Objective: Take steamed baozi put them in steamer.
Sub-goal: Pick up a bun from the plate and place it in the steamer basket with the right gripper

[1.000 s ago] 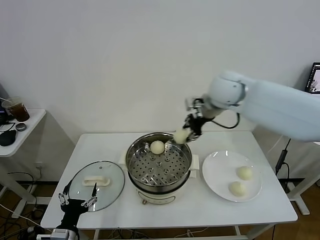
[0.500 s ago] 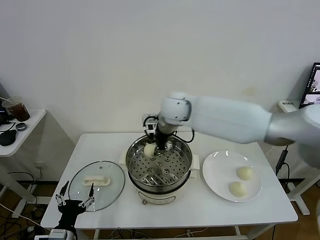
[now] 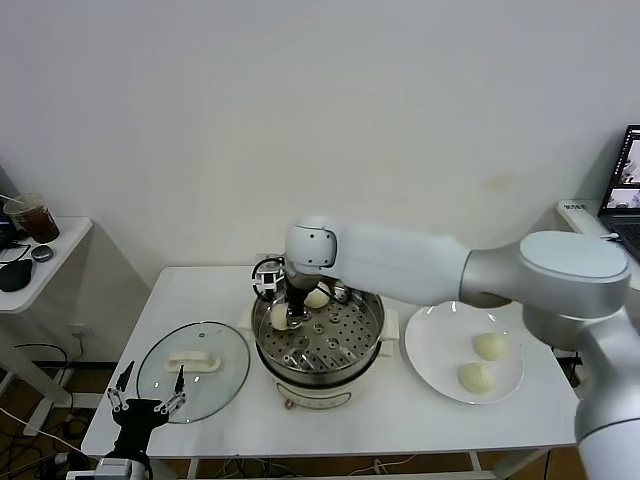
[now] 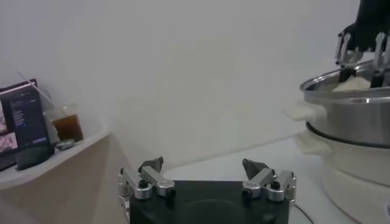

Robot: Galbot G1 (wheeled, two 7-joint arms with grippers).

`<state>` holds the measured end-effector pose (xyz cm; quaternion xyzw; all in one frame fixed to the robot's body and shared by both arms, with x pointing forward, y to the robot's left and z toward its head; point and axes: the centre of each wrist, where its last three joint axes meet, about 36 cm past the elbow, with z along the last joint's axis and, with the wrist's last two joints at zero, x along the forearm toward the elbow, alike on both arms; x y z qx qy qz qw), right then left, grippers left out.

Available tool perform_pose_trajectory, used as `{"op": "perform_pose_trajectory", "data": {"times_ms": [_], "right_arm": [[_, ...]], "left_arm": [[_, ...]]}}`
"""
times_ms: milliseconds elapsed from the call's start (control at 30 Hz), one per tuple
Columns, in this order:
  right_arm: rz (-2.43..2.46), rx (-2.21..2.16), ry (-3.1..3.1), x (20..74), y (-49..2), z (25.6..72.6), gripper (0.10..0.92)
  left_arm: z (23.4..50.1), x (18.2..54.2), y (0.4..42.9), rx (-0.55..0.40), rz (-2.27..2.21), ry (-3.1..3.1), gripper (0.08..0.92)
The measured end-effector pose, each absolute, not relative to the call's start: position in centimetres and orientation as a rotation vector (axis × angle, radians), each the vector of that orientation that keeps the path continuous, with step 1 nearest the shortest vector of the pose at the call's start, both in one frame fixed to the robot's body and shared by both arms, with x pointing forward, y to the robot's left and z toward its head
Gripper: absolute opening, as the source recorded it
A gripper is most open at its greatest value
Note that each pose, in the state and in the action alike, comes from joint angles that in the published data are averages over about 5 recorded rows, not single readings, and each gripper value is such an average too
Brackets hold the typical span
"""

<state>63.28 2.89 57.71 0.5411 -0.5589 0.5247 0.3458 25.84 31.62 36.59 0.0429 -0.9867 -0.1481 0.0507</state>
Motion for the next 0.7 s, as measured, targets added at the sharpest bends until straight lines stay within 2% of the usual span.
{"op": "perform_pose_trajectory", "data": {"times_ms": [367,467,700], "right_arm": [[1.328,1.4,-1.481,63.7,2.8,58.0,0.781],[1.33,1.41,-1.476,63.8,1.9,59.6,0.816],[1.364,1.437,-1.412,63.6,-3.3,64.5,0.823]], "left_arm": [[36.5,25.8,31.7,0.133,-0.454,-3.004,0.823],[36.4,25.9,31.7,0.128,-0.458,-3.004,0.823],[36.4,26.2,32.0,0.121,-0.469,-3.007,0.823]]}}
